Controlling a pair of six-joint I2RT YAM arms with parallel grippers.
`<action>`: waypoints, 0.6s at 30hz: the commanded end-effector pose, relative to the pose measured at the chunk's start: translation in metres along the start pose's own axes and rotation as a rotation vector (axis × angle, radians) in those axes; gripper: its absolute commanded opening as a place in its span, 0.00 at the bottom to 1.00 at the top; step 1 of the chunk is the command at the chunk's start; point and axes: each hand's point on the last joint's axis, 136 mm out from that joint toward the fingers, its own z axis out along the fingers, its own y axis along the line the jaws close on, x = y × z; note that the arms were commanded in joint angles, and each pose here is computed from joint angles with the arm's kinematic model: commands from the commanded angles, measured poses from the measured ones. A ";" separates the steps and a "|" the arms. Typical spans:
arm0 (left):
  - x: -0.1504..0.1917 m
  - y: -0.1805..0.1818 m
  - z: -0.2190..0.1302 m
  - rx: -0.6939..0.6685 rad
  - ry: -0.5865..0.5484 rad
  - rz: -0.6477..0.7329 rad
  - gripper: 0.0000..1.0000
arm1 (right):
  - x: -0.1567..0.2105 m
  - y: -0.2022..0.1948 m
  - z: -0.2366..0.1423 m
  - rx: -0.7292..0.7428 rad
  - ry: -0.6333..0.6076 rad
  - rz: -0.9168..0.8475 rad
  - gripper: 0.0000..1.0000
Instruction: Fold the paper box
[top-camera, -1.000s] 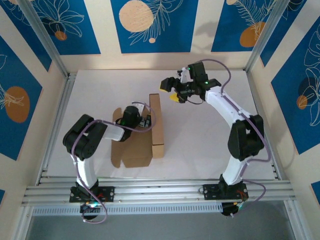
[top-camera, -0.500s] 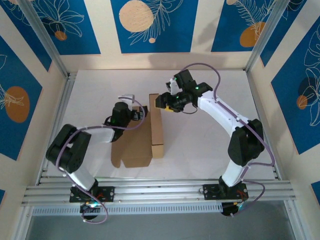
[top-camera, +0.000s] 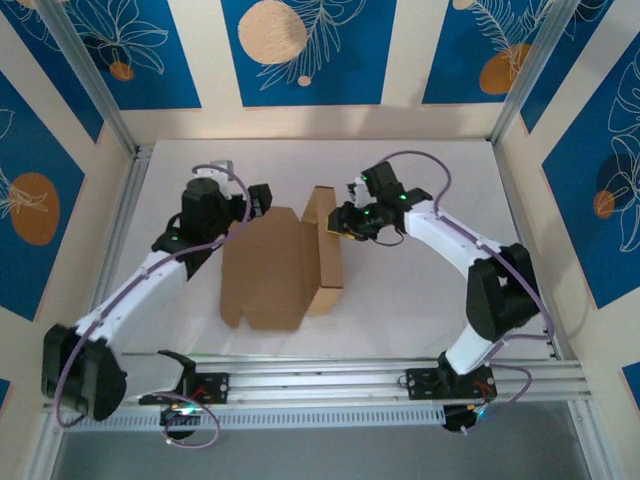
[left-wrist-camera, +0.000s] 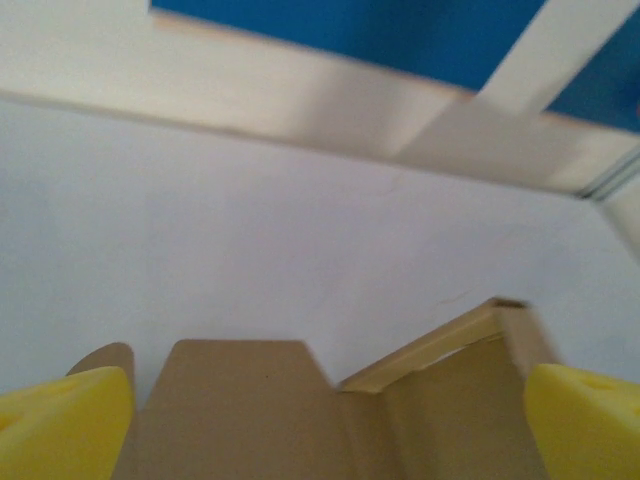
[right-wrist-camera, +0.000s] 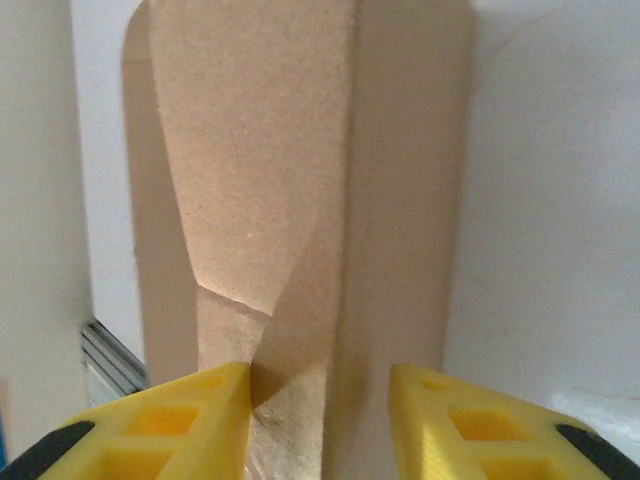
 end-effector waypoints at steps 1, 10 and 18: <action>-0.036 -0.036 -0.046 0.118 -0.044 0.053 1.00 | 0.028 -0.088 0.016 0.172 0.039 0.240 0.40; -0.084 -0.084 -0.066 0.293 -0.058 0.052 1.00 | 0.044 -0.114 0.027 0.213 0.083 0.294 0.57; -0.067 -0.065 -0.064 0.215 -0.033 0.030 1.00 | -0.015 -0.066 0.012 0.315 -0.063 -0.194 0.70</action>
